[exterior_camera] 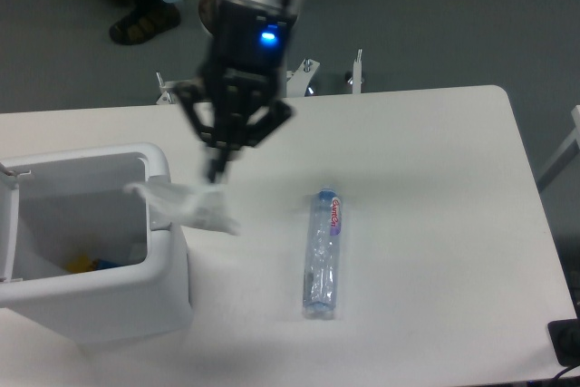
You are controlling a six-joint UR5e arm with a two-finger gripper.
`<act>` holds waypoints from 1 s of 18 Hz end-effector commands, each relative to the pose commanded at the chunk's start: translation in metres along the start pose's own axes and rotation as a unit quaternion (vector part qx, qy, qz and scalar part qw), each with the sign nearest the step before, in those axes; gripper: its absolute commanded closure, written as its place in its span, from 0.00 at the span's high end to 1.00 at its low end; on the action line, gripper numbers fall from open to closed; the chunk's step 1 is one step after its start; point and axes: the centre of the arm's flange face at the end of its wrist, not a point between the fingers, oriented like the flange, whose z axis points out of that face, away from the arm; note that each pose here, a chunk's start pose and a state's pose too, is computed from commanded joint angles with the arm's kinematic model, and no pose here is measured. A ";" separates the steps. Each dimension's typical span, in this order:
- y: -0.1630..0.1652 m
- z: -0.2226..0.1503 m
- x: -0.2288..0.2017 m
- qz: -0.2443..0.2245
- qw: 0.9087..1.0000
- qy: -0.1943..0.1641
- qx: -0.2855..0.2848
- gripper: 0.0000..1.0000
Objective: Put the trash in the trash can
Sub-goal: 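Lift the tissue and carry it over the white bin, then open the gripper to drop the tissue into the bin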
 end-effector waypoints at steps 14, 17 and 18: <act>0.017 0.025 0.012 0.046 0.999 0.010 -0.018 1.00; -0.002 0.004 -0.030 0.018 1.000 -0.016 0.006 1.00; -0.009 -0.006 -0.058 -0.001 0.999 -0.033 0.016 1.00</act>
